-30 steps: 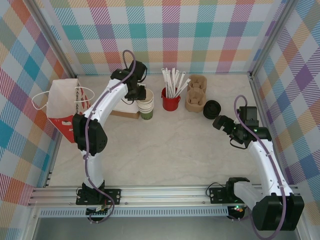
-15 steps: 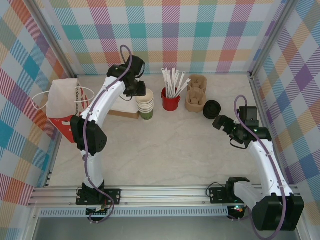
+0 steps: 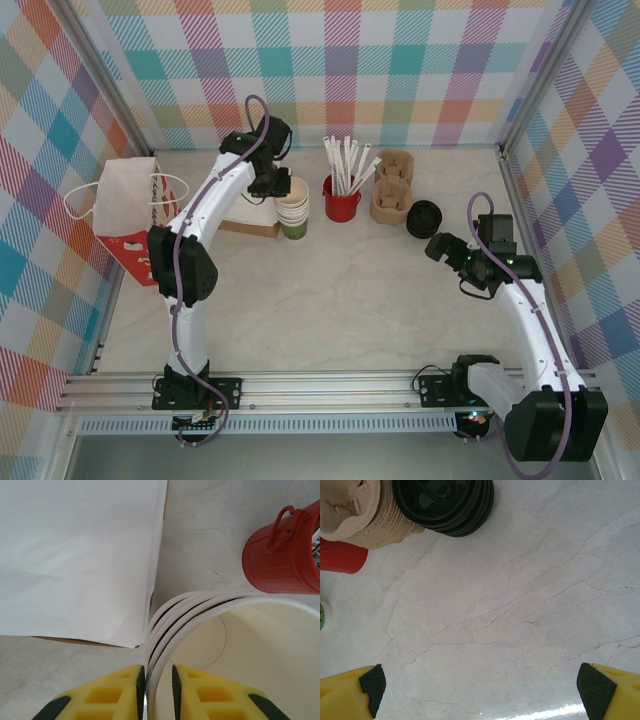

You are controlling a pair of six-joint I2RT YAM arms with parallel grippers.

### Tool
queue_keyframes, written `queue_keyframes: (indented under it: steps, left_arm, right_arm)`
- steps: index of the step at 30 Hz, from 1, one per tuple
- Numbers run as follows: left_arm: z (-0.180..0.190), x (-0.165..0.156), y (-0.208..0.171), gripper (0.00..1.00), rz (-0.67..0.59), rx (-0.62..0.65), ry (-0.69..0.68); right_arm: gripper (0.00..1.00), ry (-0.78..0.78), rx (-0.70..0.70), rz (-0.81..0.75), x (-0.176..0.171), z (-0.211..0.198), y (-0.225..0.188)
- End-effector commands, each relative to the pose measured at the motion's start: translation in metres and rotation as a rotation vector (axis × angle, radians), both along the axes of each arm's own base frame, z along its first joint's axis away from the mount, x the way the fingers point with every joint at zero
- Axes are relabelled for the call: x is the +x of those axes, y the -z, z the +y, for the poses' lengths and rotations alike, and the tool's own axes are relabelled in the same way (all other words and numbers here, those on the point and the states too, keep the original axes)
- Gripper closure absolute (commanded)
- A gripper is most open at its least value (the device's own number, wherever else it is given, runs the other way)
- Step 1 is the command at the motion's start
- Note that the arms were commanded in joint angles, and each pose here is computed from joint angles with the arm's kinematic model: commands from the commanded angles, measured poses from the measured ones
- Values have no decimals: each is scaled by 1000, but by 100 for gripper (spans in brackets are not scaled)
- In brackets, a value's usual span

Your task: Pack the takeout coffee

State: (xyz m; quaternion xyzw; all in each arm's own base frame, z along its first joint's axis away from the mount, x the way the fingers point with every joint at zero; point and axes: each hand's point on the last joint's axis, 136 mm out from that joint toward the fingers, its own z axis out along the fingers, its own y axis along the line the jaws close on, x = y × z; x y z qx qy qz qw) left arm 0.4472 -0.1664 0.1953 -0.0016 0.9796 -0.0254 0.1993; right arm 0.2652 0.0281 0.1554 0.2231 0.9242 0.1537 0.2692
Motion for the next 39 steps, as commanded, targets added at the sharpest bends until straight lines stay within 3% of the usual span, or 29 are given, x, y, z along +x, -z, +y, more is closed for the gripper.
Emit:
queue_keyframes:
  steps: [1,8,17,39]
  left_arm:
    - [9,0,-14,75,-21,14,-7]
    - [11,0,-19,73,-29,20,-4]
    - [11,-1,-22,85,-31,20,1]
    - [1,-13,-66,98,-99,-90,29]
  right_arm:
    - [0,6,20,-1,0,2,1]
    - [0,8,29,7,0,3,3]
    - [0,4,28,3,1,3,2]
    - [0,-24,-10,3,10,0,-3]
